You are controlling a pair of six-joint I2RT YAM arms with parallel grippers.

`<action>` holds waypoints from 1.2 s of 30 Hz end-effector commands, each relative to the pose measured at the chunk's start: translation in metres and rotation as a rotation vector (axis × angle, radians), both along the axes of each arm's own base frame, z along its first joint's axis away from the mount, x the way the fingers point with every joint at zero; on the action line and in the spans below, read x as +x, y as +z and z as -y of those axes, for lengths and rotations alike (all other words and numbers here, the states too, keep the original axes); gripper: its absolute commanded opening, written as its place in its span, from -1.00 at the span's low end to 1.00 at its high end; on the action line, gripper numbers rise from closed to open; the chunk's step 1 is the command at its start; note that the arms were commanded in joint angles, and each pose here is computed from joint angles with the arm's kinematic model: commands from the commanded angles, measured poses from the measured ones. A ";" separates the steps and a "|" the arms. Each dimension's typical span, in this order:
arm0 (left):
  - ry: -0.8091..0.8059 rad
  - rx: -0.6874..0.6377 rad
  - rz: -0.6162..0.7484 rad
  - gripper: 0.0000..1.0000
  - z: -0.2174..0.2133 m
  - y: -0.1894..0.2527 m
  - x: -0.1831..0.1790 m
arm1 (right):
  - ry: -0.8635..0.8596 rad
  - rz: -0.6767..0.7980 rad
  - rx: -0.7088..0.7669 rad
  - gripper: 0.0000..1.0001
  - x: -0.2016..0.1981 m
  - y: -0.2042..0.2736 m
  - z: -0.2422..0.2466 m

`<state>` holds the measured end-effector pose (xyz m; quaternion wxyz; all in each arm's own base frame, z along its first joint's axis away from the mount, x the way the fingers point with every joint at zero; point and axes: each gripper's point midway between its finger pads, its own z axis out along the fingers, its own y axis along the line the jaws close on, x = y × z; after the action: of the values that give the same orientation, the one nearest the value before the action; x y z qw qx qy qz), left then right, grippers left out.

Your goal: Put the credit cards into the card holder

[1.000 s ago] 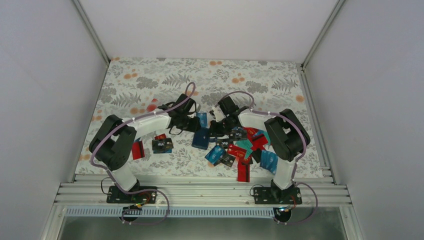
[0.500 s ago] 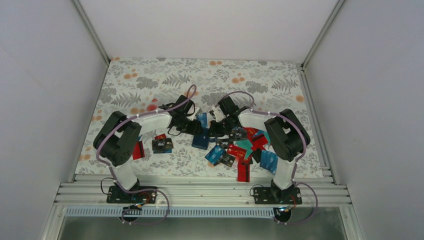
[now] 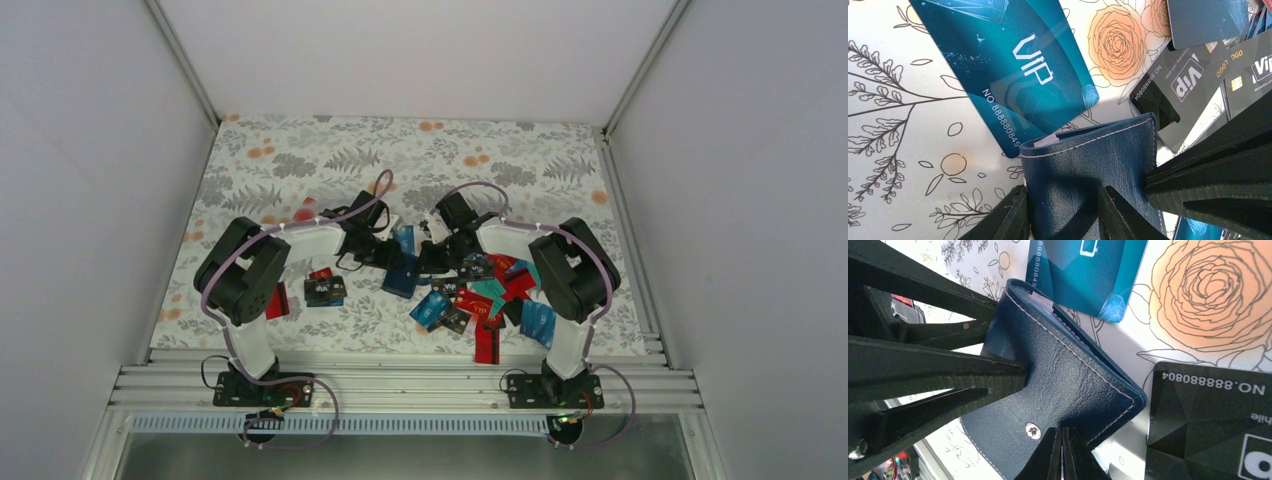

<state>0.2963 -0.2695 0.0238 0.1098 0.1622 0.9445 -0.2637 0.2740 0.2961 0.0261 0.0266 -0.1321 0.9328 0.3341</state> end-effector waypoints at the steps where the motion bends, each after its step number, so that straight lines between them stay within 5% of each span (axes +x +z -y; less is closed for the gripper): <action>1: -0.026 0.019 -0.053 -0.35 -0.001 -0.018 -0.017 | -0.017 0.015 -0.053 -0.91 0.006 0.002 0.007; 11: -0.006 0.082 -0.036 -0.39 -0.004 -0.020 -0.017 | -0.002 0.127 -0.029 -0.69 0.020 0.062 0.012; 23: 0.015 0.087 -0.021 -0.40 -0.004 -0.012 -0.015 | -0.043 0.088 -0.153 -0.56 -0.023 0.057 0.056; 36: 0.011 0.090 -0.022 -0.46 -0.002 -0.012 -0.017 | -0.006 0.021 -0.127 -0.54 -0.044 0.042 0.041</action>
<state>0.2902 -0.2770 0.0224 0.1130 0.1603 0.9475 -0.2524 0.2363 0.2488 0.0727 0.0406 -0.1319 0.9540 0.2660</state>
